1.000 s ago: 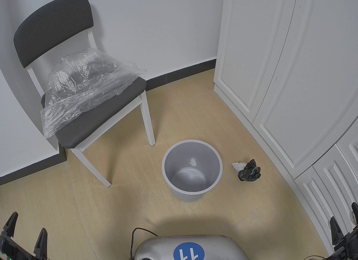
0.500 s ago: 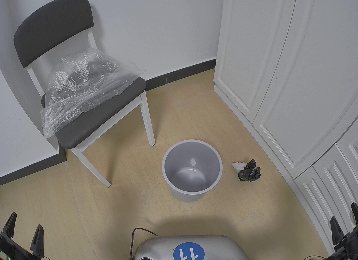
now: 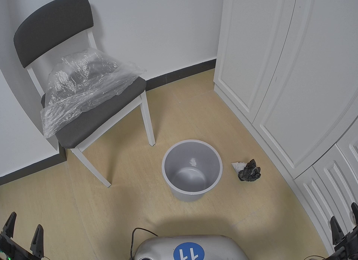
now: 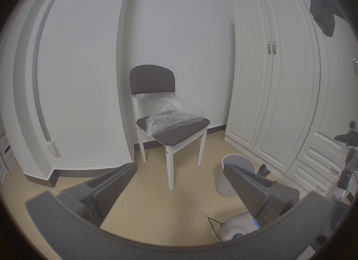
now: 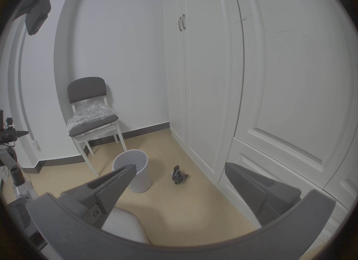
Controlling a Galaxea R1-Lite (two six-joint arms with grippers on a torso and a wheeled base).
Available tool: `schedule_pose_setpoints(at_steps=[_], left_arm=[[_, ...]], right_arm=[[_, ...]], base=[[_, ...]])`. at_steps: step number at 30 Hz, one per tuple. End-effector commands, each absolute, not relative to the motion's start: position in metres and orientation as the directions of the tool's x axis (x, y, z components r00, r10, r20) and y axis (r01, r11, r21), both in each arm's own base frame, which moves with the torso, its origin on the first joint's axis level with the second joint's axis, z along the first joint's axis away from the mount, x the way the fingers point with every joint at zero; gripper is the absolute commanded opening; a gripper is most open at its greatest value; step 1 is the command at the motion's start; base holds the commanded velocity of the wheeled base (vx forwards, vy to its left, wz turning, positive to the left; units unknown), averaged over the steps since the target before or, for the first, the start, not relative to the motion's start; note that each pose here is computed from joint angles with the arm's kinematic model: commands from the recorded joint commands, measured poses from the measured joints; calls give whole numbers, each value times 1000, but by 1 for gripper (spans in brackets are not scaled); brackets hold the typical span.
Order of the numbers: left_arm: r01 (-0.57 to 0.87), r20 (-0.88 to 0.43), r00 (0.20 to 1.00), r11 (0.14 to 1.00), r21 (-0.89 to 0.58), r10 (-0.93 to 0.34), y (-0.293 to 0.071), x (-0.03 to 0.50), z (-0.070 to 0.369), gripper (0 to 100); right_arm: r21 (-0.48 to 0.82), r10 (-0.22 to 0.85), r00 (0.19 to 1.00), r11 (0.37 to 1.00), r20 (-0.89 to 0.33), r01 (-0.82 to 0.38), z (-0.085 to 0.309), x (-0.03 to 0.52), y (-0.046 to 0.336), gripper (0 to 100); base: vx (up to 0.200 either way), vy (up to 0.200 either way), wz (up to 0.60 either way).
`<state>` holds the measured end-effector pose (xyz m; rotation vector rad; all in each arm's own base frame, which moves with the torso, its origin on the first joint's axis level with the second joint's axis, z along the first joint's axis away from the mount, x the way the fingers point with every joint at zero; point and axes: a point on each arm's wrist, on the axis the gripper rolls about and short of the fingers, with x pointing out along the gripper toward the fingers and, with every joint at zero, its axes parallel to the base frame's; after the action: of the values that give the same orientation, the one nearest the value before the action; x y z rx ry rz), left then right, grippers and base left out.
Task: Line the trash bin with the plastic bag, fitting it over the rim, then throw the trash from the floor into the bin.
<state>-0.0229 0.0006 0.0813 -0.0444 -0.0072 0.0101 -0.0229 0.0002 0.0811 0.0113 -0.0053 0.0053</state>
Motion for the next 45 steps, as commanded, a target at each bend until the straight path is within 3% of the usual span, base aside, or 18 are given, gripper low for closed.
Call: schedule_pose_setpoints(at_steps=[1,2,4,6,24,26,27,29,32,34,39,40,45], left_arm=[[-12,6,1000,999,-40,12,1,-23,76,100],[-12,6,1000,999,-40,12,1,-23,76,100],[24,194,981,1000,4,-24,0,-30,106,100],[64,235,970,998,7,-64,-1,-34,117,100],[181,56,982,983,8,-181,-1,-16,138,100],[183,40,982,983,7,-183,-1,-14,138,100],[188,12,982,982,4,-188,-1,-10,139,100],[194,-20,981,981,1,-194,-2,-5,139,100],[203,-58,978,979,5,-202,-2,2,144,100],[212,-95,974,977,31,-208,-3,10,151,100],[214,-140,970,973,92,-200,-5,28,165,100],[203,-149,972,971,130,-183,-7,49,177,100],[145,-165,980,966,214,-111,-6,86,183,100]], right_arm=[[-2,11,1000,1000,5,-11,76,-23,0,100],[-2,11,1000,1000,5,-11,76,-23,0,100],[-28,9,1000,1000,8,-9,77,-23,0,100],[-26,11,1000,1000,9,-10,77,-23,0,100],[-16,14,1000,1000,26,-13,80,-24,0,100],[39,20,993,999,116,-25,99,-29,0,100],[228,35,973,970,229,-89,142,-41,0,100],[303,34,983,949,183,-89,162,-38,0,100],[193,46,996,979,72,-59,169,-23,0,100],[191,48,998,980,32,-53,180,-8,0,100],[227,48,998,972,38,-55,207,22,1,100],[229,40,996,972,84,-58,228,54,2,100],[225,27,994,973,110,-52,245,99,2,100]], base=[[0,0,0],[0,0,0],[0,0,0],[0,0,0],[0,0,0],[0,0,0],[0,0,0],[0,0,0],[0,0,0],[0,0,0],[0,0,0],[0,0,0],[0,0,0]])
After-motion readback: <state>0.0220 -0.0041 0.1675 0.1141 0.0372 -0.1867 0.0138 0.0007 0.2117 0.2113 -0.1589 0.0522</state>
